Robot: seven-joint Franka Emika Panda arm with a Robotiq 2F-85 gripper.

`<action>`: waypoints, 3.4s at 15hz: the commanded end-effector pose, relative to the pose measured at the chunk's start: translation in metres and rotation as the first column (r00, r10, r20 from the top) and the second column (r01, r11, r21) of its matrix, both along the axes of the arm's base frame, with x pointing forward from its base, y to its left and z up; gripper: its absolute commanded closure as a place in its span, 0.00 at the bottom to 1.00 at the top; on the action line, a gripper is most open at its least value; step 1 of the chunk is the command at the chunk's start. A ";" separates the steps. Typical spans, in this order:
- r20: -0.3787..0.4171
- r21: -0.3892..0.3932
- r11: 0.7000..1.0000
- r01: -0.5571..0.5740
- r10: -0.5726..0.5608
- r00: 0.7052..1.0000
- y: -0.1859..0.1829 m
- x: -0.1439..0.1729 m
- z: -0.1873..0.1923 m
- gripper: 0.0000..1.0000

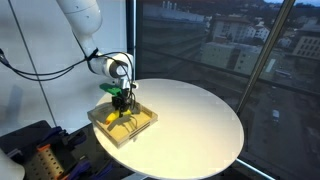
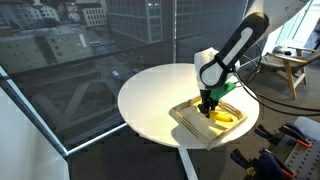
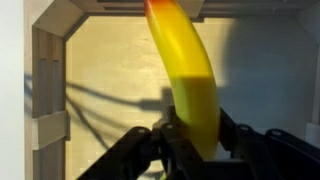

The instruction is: Put the banana on the table

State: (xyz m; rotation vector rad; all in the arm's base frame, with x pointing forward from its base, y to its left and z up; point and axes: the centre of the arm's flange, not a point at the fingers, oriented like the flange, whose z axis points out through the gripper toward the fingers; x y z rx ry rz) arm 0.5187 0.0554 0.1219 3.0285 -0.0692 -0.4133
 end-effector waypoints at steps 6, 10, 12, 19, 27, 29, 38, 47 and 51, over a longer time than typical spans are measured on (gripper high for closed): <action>0.004 0.006 1.000 -0.019 0.019 1.000 -0.005 0.011 0.040 0.84; -0.003 0.013 1.000 -0.027 0.027 1.000 -0.008 0.015 0.053 0.84; 0.001 0.020 0.999 -0.031 0.031 1.000 -0.011 0.018 0.059 0.84; 0.097 0.053 0.998 -0.024 0.019 0.995 -0.020 0.027 0.082 0.84; 0.226 0.107 0.994 0.011 -0.035 0.974 -0.031 0.036 0.107 0.84; 0.242 0.105 0.994 0.023 -0.048 0.969 -0.037 0.038 0.111 0.84; 0.260 0.087 0.994 0.068 -0.089 0.961 -0.060 0.041 0.123 0.84; 0.244 0.081 0.985 0.153 -0.169 0.955 -0.103 0.042 0.120 0.84; 0.236 0.072 0.977 0.203 -0.214 0.948 -0.129 0.043 0.116 0.84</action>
